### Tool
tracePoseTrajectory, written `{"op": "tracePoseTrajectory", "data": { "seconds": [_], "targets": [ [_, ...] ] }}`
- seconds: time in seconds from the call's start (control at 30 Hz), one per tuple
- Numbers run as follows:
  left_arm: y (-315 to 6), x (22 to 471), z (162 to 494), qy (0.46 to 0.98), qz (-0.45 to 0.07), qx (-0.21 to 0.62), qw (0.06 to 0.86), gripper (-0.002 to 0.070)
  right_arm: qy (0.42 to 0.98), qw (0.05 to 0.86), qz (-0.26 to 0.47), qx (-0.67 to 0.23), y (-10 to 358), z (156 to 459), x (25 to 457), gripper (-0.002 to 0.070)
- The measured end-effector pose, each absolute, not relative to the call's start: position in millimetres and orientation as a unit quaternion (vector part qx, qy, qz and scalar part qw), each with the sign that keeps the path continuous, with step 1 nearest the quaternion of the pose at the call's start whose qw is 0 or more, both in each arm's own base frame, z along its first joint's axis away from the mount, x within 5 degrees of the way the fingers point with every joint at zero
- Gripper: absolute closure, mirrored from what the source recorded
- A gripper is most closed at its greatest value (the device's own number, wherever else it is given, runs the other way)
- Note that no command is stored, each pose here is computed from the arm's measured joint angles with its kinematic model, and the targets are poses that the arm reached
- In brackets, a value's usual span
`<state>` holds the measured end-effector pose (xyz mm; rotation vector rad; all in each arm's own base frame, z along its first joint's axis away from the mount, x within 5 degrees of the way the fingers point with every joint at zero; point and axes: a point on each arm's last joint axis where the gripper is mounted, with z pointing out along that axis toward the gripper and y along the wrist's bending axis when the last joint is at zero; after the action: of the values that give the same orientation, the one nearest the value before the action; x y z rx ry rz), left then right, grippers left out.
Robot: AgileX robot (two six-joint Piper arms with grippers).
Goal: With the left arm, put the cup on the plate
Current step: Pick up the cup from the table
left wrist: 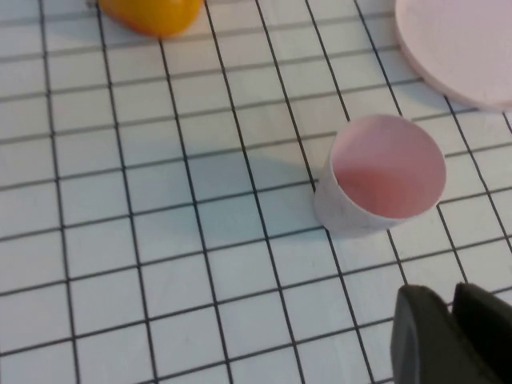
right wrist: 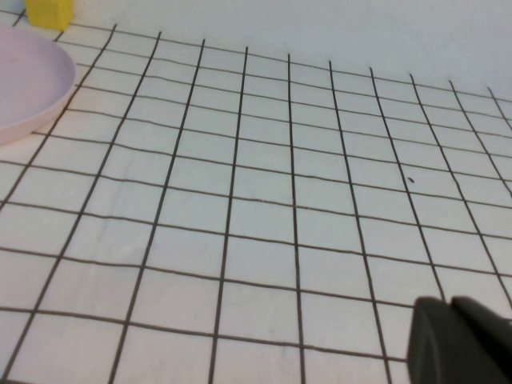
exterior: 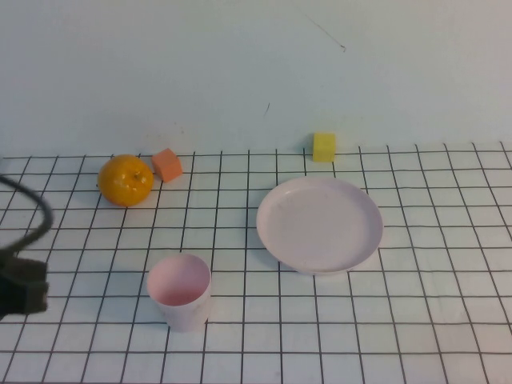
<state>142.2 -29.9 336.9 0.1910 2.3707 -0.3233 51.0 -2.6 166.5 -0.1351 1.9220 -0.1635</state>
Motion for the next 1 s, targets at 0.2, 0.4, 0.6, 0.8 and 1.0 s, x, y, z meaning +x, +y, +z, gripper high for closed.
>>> {"op": "tracePoseTrajectory", "data": {
  "seconds": [0.2,0.4,0.6,0.8,1.0],
  "targets": [
    [-40,205,321,0.946,-0.17,0.061,0.27,0.023,0.818,0.568,-0.07,-0.058,-3,167,51,0.0678],
    [-49,251,298,0.949,-0.206,0.082,0.224,0.0006,0.818,0.568,-0.07,-0.058,-3,167,51,0.0678],
    [-67,288,268,0.956,-0.204,0.108,0.182,0.002,0.818,0.568,-0.07,-0.058,-3,167,51,0.0678],
    [-86,317,235,0.962,-0.146,0.167,0.161,0.0025,0.818,0.568,-0.07,-0.058,-3,167,51,0.0678],
    [-92,331,194,0.97,-0.137,0.172,0.103,0.0134,0.818,0.568,-0.07,-0.058,-3,167,51,0.0678]
  ]
}}
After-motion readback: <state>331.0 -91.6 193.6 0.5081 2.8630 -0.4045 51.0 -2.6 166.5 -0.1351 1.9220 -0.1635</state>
